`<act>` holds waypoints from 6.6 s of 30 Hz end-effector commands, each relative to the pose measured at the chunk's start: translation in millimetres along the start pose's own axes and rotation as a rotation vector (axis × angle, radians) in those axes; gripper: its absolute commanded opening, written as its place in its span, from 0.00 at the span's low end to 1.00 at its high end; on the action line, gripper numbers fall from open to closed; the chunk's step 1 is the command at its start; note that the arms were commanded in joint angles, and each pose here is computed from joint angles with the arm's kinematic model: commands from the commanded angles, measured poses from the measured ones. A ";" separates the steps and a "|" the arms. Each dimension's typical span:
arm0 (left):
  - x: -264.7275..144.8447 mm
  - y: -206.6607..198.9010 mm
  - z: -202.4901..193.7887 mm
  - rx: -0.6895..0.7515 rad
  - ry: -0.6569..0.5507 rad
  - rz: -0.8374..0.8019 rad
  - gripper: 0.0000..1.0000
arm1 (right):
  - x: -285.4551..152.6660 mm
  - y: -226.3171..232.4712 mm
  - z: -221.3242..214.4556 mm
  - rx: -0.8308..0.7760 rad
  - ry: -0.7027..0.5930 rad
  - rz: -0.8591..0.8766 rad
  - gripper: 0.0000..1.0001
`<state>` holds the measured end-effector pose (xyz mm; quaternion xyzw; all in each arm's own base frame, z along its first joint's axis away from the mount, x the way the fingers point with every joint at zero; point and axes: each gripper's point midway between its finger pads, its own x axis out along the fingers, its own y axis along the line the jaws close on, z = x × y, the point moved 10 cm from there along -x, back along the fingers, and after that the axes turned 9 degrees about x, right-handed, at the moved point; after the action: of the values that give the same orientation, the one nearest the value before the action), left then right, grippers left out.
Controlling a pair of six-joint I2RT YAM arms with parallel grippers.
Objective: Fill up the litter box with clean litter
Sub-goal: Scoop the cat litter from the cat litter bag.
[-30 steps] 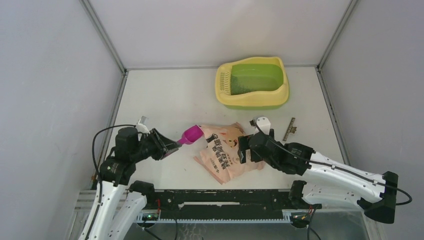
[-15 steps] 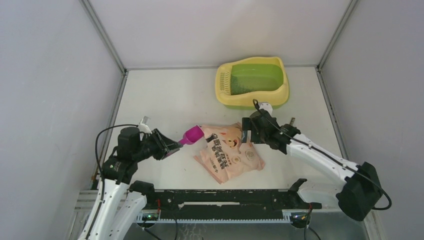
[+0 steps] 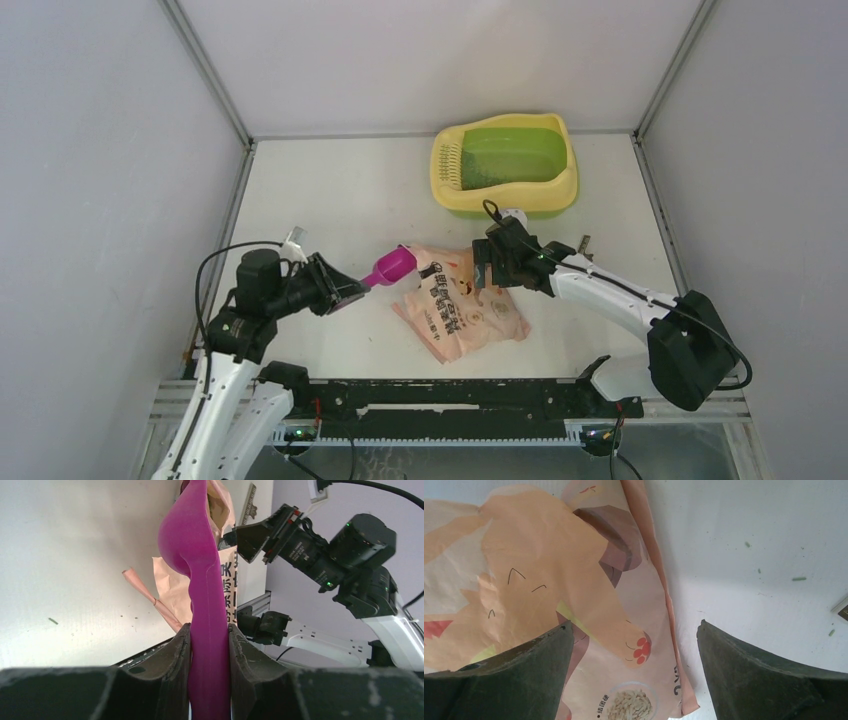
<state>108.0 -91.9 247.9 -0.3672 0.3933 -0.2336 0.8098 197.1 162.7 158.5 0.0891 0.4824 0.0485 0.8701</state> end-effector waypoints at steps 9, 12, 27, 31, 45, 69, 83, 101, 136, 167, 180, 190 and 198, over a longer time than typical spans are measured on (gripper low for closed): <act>-10.9 -15.8 -5.4 0.038 0.059 -0.157 0.05 | 2.0 9.0 -0.2 -0.125 -0.033 -0.009 0.99; -11.4 -15.3 -6.7 0.040 0.062 -0.160 0.05 | 0.6 13.1 -5.8 -0.168 -0.035 -0.015 0.99; -5.9 23.8 -37.7 0.018 0.137 -0.017 0.06 | -48.8 12.4 1.0 -0.129 -0.118 0.115 0.99; -4.5 30.8 -45.0 0.003 0.136 -0.012 0.06 | -66.4 -7.7 11.3 0.082 -0.099 0.164 0.99; -7.0 40.7 -69.9 -0.011 0.135 -0.065 0.06 | -16.0 -55.0 -18.5 0.533 0.125 -0.002 0.96; -12.2 58.5 -94.0 -0.015 0.151 -0.072 0.06 | 39.4 -12.5 33.3 0.206 0.050 0.016 0.92; -21.1 54.5 -98.2 -0.018 0.145 -0.110 0.06 | 75.0 37.4 22.2 -0.044 0.160 0.089 0.72; -5.0 59.4 -87.0 -0.098 -0.026 -0.111 0.06 | 20.2 94.4 74.1 -0.212 -0.006 0.321 0.79; 1.0 37.8 -93.6 -0.075 0.075 -0.286 0.07 | -78.9 -9.4 -144.4 0.614 0.003 0.344 0.89; 47.2 46.7 -96.7 -0.142 0.048 -0.214 0.06 | -86.1 -18.8 -144.5 0.614 -0.028 0.347 0.32; 63.5 40.6 -93.8 -0.240 0.121 -0.096 0.06 | -71.2 -6.3 -137.6 0.526 -0.138 0.266 0.03; 92.4 28.6 -71.6 -0.306 0.001 -0.103 0.04 | -72.6 -22.0 -132.3 0.468 -0.106 0.327 0.00; 115.5 22.4 -60.6 -0.279 -0.015 -0.043 0.02 | -95.4 -22.8 -111.1 0.390 -0.093 0.331 0.26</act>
<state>112.8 -176.3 139.3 -0.4822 0.4452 -0.2038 0.7264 48.4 136.6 141.4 0.3535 0.4319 0.0558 0.8279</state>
